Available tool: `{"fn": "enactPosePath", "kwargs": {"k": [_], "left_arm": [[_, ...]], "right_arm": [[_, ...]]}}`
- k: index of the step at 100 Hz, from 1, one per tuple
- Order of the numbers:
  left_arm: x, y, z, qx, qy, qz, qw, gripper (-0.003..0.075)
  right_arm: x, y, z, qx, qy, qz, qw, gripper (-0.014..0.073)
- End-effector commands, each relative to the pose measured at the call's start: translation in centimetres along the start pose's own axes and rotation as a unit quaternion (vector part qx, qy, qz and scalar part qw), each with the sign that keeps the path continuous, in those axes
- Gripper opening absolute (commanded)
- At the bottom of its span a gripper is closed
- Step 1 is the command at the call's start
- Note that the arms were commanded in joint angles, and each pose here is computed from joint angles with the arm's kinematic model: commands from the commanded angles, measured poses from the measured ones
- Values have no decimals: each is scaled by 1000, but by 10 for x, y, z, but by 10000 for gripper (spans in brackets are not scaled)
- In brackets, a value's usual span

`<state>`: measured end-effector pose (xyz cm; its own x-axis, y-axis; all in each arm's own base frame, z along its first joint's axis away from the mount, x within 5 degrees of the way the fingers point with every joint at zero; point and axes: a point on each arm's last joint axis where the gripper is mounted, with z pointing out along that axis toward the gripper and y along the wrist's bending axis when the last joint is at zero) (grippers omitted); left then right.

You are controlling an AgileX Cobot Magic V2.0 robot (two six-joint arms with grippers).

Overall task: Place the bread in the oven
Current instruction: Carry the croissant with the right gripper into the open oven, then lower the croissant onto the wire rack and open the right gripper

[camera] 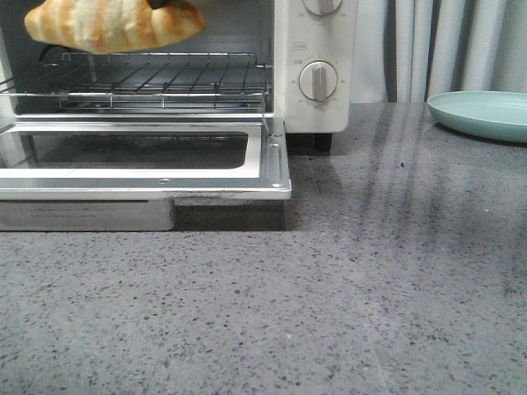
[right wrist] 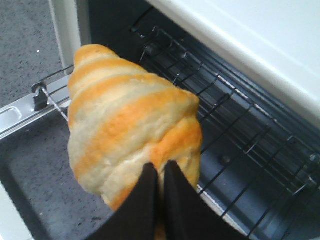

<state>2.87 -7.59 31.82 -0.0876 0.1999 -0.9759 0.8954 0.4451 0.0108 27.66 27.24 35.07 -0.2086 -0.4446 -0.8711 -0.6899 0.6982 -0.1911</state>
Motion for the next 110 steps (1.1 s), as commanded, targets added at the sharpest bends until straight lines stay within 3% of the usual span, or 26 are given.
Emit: {"fn": "enactPosePath", "kwargs": {"k": [1, 25, 62, 98, 110], "left_arm": [[-14, -2, -3, 4, -36, -17, 999, -22], [-15, -2, -3, 7, -42, -22, 999, -22], [-16, -4, -3, 20, -46, -29, 998, -22], [-17, -5, -3, 24, -51, -34, 998, -22], [-17, -6, -3, 27, -49, -34, 998, -22]], "right_arm": [[-25, -11, -18, 11, -83, -7, 996, -69], [-20, -16, -3, 14, -89, -5, 996, -69], [-25, -19, 7, 7, -149, -1, 989, -69], [-15, -28, 21, 16, -131, 8, 991, -67], [-13, -27, 24, 15, -128, 7, 992, 6]]}}
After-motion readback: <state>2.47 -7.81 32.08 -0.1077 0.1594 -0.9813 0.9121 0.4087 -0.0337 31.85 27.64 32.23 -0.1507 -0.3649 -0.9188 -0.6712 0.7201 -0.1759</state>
